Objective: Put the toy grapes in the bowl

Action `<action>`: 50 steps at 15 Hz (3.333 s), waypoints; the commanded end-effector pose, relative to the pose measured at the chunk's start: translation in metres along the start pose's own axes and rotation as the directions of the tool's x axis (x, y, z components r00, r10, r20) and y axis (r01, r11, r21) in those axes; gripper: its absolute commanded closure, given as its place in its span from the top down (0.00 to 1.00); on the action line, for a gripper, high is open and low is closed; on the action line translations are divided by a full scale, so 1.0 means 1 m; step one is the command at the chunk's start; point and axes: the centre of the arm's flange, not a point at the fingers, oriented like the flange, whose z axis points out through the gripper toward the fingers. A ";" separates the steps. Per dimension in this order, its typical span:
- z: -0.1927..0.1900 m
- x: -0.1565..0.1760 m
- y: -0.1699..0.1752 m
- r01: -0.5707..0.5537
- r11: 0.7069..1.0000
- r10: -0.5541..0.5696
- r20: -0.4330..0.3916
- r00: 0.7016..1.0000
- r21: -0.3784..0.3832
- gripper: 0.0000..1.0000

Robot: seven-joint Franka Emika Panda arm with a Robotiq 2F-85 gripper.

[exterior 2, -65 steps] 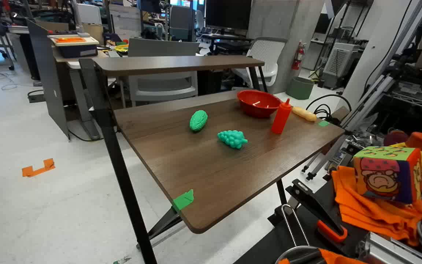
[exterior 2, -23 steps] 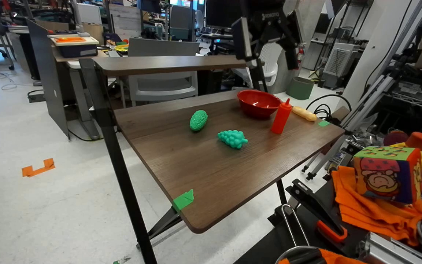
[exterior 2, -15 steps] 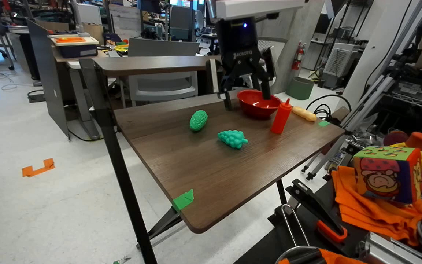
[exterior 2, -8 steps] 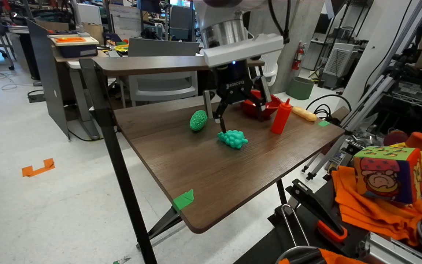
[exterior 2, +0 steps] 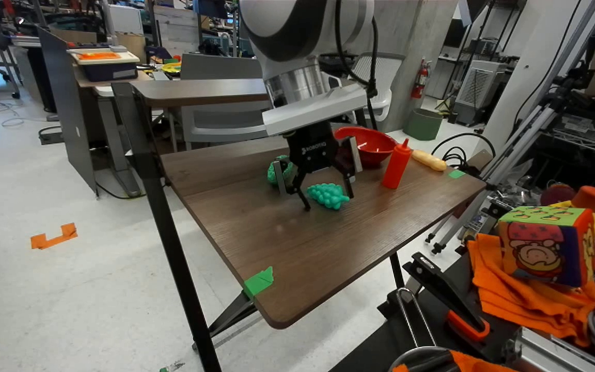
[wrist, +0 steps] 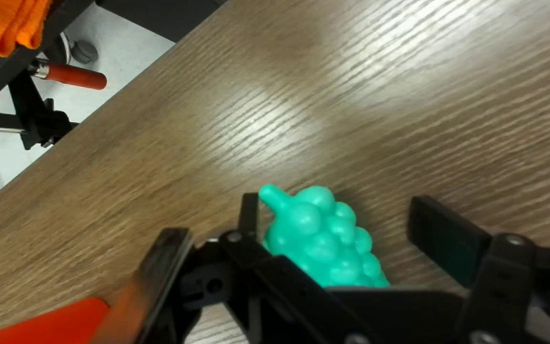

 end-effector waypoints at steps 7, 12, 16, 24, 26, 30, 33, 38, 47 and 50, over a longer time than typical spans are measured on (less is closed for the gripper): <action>-0.022 -0.001 -0.008 -0.008 0.997 0.009 0.020 1.000 -0.071 0.24; -0.087 -0.037 0.039 0.118 0.993 -0.118 0.050 0.992 0.003 0.24; -0.142 0.005 0.077 0.033 0.995 -0.040 0.081 0.996 0.094 0.24; -0.144 0.142 0.181 -0.261 0.955 0.209 0.306 0.929 0.139 0.24; -0.133 0.166 0.192 -0.318 0.940 0.259 0.342 0.903 0.127 0.24; -0.106 0.198 0.192 -0.422 0.902 0.362 0.378 0.852 0.086 0.24; -0.090 0.213 0.182 -0.484 0.874 0.432 0.381 0.817 0.048 0.24; -0.062 0.235 0.170 -0.560 0.827 0.525 0.413 0.744 -0.042 0.24; -0.037 0.252 0.178 -0.584 0.794 0.581 0.490 0.650 -0.168 0.37; -0.040 0.257 0.180 -0.613 0.772 0.614 0.452 0.647 -0.169 0.81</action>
